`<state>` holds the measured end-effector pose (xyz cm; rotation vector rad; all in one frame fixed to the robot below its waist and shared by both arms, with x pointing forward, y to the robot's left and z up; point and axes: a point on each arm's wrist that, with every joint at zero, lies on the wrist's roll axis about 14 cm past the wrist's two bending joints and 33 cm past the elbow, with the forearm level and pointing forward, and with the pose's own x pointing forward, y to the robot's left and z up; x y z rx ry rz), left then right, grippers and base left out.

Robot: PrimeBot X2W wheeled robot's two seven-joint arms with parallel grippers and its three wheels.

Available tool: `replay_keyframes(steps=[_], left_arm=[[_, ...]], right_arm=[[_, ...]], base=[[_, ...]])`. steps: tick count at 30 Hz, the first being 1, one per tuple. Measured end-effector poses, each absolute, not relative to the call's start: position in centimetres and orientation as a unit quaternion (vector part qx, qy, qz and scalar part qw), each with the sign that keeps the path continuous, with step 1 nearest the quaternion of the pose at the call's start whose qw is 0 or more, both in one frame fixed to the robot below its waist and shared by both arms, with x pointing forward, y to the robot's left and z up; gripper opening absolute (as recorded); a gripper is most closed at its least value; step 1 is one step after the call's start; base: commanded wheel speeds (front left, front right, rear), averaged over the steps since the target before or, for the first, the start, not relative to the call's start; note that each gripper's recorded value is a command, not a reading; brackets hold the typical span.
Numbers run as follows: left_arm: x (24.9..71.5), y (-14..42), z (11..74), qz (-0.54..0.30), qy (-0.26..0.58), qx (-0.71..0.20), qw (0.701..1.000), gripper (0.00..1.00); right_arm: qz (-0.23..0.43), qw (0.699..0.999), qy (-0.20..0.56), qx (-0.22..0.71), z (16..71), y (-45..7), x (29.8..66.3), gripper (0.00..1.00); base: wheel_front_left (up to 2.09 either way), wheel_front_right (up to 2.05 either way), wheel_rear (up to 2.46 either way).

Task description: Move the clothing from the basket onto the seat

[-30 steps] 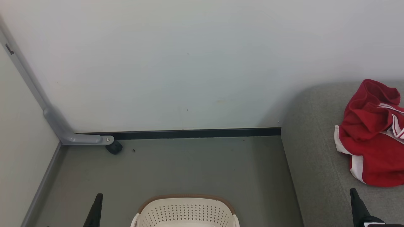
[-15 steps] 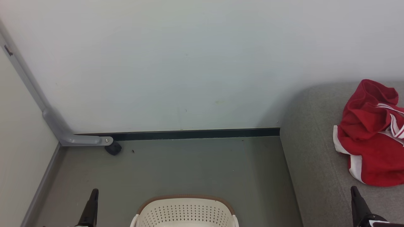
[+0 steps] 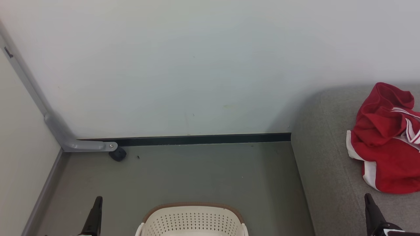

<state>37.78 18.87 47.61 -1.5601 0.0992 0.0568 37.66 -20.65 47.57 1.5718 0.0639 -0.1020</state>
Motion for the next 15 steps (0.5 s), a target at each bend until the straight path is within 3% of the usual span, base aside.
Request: replay_keyframes(steps=[15], left_arm=[[37.78, 18.87, 47.61, 0.026, 0.045, -0.703, 0.709, 0.00]], right_arm=[[-0.046, 0.705, 0.029, 0.707, 47.57, -20.65, 37.67, 0.00]], base=[[0.00, 0.00, 0.00]])
